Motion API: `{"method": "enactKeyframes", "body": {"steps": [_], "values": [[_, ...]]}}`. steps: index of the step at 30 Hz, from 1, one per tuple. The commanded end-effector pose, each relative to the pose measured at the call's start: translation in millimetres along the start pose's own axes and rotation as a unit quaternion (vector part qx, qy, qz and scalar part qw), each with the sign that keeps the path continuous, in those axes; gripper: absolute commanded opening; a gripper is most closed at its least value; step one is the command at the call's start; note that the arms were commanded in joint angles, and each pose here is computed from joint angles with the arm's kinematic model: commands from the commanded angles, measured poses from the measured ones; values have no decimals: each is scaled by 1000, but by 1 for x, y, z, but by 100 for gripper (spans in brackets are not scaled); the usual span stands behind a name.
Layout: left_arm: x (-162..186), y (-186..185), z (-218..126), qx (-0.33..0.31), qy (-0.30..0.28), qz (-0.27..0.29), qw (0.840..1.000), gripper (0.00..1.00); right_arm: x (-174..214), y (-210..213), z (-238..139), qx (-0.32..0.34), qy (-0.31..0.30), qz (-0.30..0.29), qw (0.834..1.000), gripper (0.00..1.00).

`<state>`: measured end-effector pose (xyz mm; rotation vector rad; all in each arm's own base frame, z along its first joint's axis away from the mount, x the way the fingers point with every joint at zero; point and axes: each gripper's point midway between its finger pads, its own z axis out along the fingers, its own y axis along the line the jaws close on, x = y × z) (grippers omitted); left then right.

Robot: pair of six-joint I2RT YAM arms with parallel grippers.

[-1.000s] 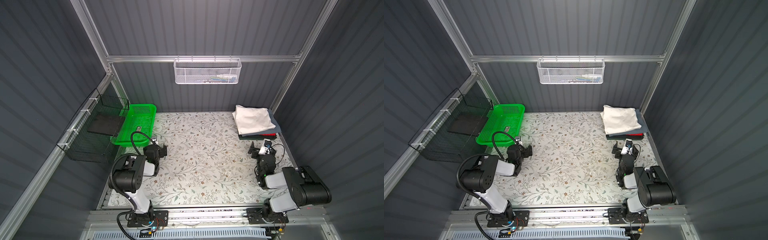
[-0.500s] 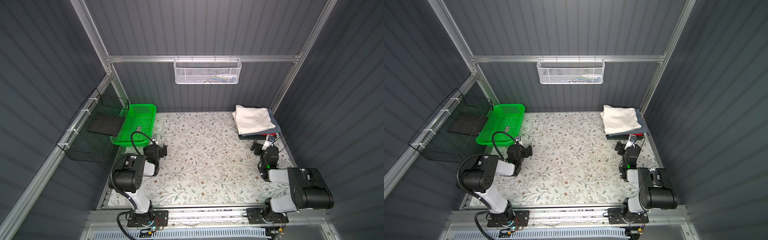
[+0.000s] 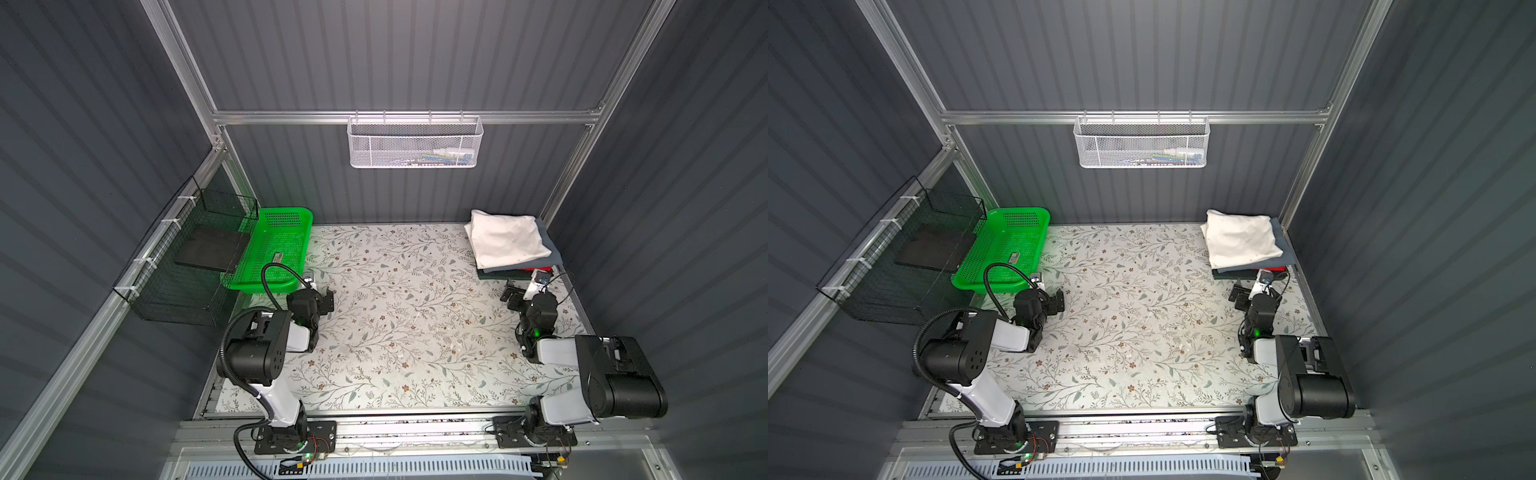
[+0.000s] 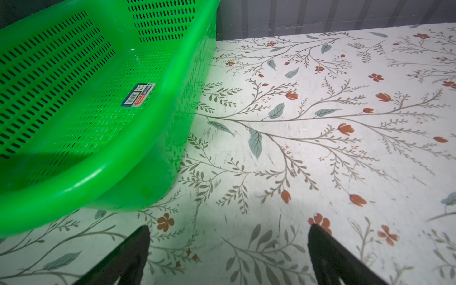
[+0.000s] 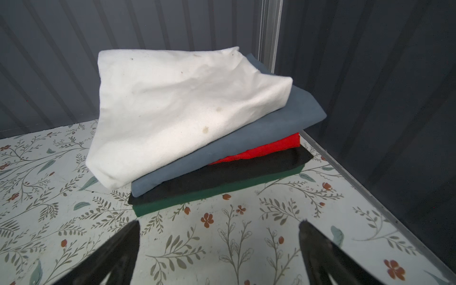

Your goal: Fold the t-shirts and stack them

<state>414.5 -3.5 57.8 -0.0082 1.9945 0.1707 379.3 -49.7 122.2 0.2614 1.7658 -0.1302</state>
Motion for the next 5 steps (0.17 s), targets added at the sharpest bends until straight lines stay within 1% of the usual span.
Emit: {"method": "enactKeyframes", "body": {"steps": [1, 5], "values": [[-7, -2, 0, 6, -8, -7, 1000, 100, 1, 1, -1, -2, 2, 4, 1000, 99], [-7, -1, -1, 5, -10, -7, 1000, 100, 1, 1, -1, -3, 1, 3, 1000, 99]]}}
